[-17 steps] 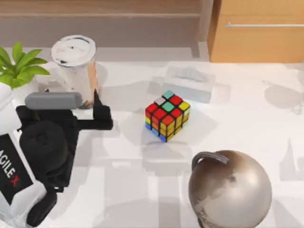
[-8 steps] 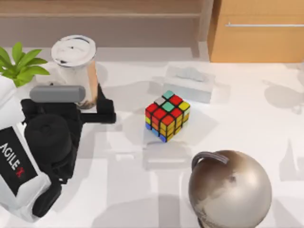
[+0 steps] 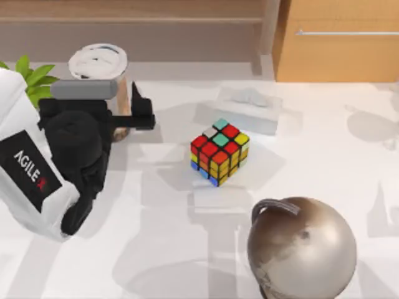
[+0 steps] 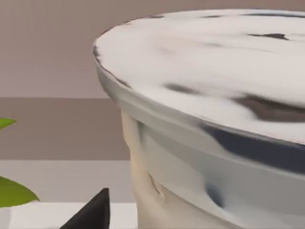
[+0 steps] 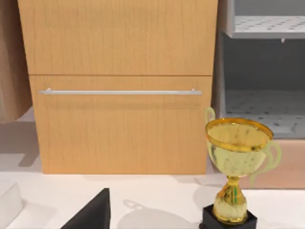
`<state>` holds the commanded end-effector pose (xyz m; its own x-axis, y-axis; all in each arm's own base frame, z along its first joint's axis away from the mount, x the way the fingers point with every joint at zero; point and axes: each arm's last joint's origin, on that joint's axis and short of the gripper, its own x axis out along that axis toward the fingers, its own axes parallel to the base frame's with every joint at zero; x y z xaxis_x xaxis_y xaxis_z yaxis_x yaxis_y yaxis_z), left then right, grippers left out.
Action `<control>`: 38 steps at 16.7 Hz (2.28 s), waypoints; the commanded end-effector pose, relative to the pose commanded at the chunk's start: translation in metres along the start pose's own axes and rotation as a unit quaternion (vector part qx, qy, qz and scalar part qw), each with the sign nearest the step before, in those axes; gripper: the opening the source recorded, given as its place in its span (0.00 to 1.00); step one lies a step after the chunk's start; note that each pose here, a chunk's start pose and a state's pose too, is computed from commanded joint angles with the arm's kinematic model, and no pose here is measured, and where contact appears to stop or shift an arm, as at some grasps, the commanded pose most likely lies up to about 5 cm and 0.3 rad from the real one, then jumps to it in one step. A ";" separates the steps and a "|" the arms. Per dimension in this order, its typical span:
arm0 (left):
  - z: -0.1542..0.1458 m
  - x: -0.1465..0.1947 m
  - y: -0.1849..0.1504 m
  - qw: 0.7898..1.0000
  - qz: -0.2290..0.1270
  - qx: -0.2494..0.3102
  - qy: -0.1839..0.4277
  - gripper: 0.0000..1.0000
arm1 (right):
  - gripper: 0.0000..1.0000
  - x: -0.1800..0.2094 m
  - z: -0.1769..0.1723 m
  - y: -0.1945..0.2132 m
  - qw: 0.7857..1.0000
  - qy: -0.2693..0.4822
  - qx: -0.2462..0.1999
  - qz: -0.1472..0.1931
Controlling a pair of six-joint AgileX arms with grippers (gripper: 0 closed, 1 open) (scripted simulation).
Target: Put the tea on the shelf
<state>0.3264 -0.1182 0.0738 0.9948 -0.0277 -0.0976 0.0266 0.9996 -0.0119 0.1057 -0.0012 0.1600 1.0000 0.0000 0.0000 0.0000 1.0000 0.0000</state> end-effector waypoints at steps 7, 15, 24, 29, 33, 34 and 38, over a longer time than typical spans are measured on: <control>0.000 0.000 0.000 1.000 0.000 0.000 0.000 0.77 | 1.00 0.000 0.000 0.000 1.000 0.000 0.000 0.000; 0.000 0.000 0.000 1.000 0.000 0.000 0.000 0.17 | 1.00 0.000 0.000 0.000 1.000 0.000 0.000 0.000; 0.000 0.000 0.000 1.000 0.000 0.000 0.000 0.00 | 1.00 0.000 0.000 0.000 1.000 0.000 0.000 0.000; 0.001 0.000 -0.001 1.000 0.001 0.015 0.004 0.00 | 1.00 0.000 0.000 0.000 1.000 0.000 0.000 0.000; 0.006 0.000 -0.004 0.999 0.010 0.030 0.005 0.00 | 1.00 0.000 0.000 0.000 1.000 0.000 0.000 0.000; 0.008 0.000 -0.004 1.000 0.011 0.026 0.003 0.00 | 1.00 0.000 0.000 0.000 1.000 0.000 0.000 0.000; 0.010 -0.001 -0.001 1.000 -0.001 0.001 0.000 0.00 | 1.00 0.000 0.000 0.000 1.000 0.000 0.000 0.000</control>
<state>0.3264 -0.1189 0.0842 0.9949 -0.0288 -0.0970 0.0280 0.9996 -0.0098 0.1057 -0.0012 0.1600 1.0000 0.0000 0.0000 0.0000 1.0000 0.0000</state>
